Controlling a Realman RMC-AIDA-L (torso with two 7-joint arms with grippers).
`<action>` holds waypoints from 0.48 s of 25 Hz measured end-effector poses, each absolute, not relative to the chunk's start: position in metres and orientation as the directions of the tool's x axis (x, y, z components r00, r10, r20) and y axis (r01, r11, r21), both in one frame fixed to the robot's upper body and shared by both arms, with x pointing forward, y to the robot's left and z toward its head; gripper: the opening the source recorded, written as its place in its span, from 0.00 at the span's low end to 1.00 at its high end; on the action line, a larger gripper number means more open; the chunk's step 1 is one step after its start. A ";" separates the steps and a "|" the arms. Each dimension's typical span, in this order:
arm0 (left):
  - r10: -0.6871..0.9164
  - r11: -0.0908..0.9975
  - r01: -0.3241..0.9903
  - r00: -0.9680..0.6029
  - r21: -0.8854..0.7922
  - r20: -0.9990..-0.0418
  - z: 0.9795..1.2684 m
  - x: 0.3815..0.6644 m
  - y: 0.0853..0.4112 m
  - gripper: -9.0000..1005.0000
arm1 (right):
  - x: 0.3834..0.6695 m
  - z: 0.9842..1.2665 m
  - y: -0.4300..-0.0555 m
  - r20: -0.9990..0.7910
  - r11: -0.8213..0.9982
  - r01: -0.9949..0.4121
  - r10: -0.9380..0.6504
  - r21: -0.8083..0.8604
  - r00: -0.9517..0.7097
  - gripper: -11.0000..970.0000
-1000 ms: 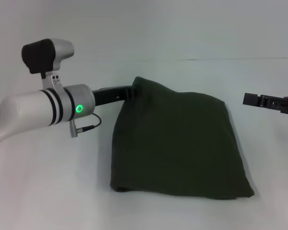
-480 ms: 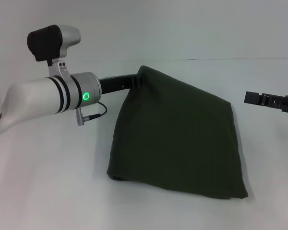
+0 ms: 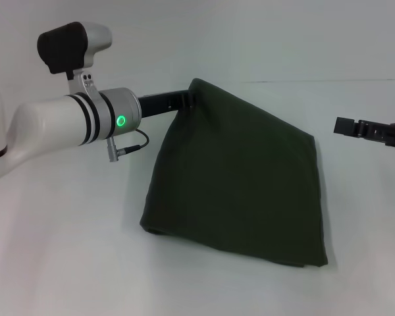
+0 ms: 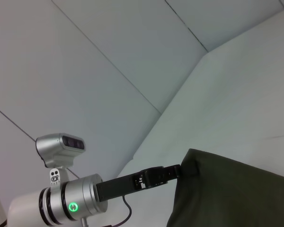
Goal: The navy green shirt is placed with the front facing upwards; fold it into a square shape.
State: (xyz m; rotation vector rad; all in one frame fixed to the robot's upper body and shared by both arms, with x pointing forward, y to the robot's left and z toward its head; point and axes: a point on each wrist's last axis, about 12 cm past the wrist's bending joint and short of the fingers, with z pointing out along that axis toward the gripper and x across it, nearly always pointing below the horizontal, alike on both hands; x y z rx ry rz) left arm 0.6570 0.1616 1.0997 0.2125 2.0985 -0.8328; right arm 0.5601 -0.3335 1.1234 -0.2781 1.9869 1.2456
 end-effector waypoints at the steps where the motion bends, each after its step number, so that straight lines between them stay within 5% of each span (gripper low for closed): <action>1: -0.140 0.765 0.423 -0.626 -0.485 -0.767 1.100 0.658 0.161 0.04 | 0.560 1.124 -0.333 -0.698 0.500 -0.541 0.202 0.677 -0.687 0.94; 12: -0.205 0.771 0.373 -0.621 -0.516 -0.756 1.099 0.659 0.167 0.04 | 0.561 1.124 -0.332 -0.695 0.497 -0.539 0.201 0.680 -0.691 0.94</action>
